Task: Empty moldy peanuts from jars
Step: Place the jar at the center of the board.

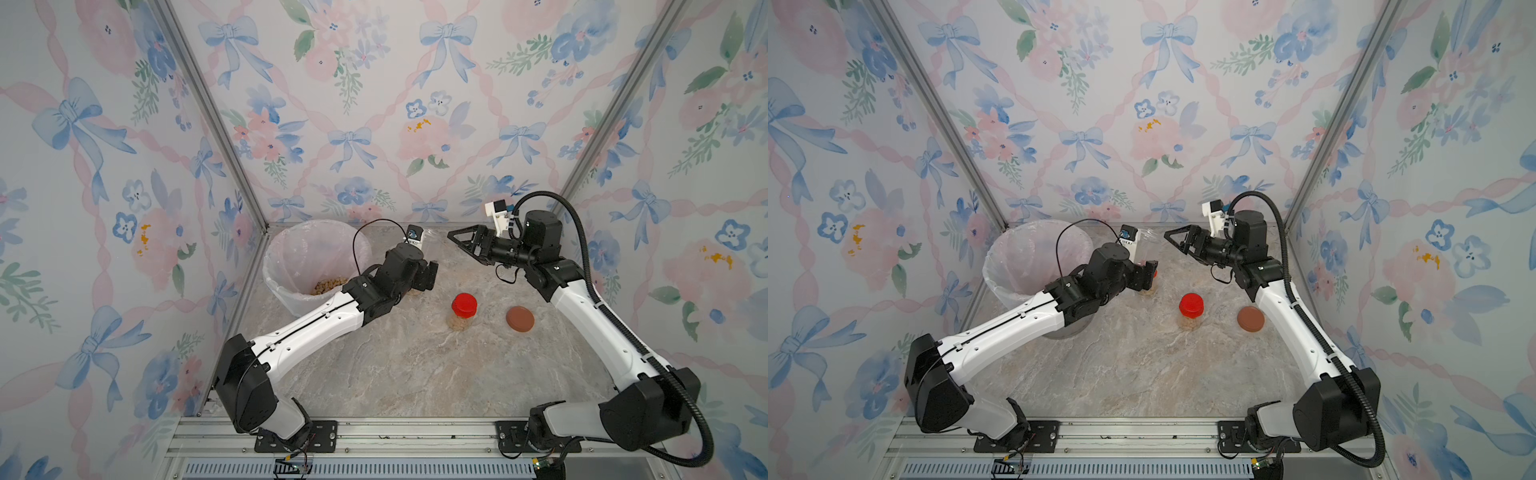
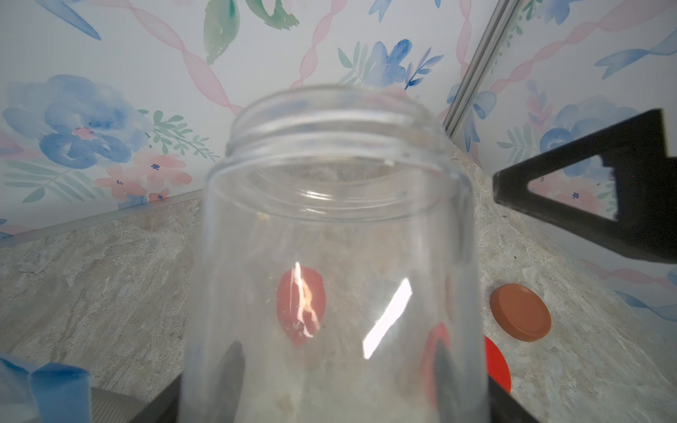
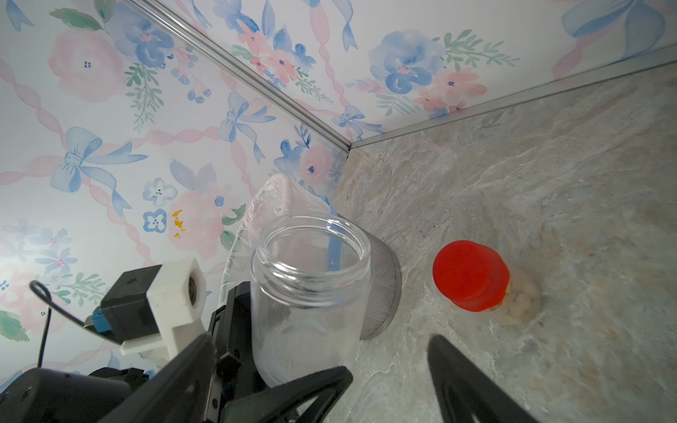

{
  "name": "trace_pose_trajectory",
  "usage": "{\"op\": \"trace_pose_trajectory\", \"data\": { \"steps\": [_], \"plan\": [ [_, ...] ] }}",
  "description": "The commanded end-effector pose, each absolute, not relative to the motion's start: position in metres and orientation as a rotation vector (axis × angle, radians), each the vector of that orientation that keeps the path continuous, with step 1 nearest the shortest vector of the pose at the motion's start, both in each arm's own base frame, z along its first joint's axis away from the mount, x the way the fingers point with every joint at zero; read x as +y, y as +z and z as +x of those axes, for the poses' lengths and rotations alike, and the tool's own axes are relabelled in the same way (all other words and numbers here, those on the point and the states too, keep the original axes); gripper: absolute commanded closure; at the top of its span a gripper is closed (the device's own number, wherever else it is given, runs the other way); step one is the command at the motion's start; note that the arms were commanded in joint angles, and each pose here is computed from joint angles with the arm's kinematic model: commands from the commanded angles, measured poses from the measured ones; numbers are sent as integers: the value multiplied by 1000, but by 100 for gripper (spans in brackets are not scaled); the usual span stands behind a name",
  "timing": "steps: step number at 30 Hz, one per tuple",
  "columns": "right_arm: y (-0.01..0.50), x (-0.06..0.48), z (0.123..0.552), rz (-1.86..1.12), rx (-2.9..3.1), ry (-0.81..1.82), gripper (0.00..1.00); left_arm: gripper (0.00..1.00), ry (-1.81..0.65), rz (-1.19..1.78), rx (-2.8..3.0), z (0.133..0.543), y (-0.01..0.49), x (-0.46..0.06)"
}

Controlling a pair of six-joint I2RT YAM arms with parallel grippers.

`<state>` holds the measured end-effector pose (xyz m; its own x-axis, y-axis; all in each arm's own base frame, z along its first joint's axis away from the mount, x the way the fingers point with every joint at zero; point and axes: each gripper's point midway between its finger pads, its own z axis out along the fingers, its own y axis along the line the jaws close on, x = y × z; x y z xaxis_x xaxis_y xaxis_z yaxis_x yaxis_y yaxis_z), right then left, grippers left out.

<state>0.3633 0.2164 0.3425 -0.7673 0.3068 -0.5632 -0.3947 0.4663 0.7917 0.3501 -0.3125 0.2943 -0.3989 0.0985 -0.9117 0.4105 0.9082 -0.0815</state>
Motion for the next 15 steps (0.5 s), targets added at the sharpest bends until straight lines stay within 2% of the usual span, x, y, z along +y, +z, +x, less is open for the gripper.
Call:
{"op": "trace_pose_trajectory", "data": {
  "steps": [1, 15],
  "plan": [
    [338, 225, 358, -94, 2062, 1342, 5, 100, -420, 321, 1835, 349, 335, -321],
    [321, 246, 361, -141, 2092, 1335, 4, 100, -484, 349, 1791, 334, 322, -339]
  ]
}}
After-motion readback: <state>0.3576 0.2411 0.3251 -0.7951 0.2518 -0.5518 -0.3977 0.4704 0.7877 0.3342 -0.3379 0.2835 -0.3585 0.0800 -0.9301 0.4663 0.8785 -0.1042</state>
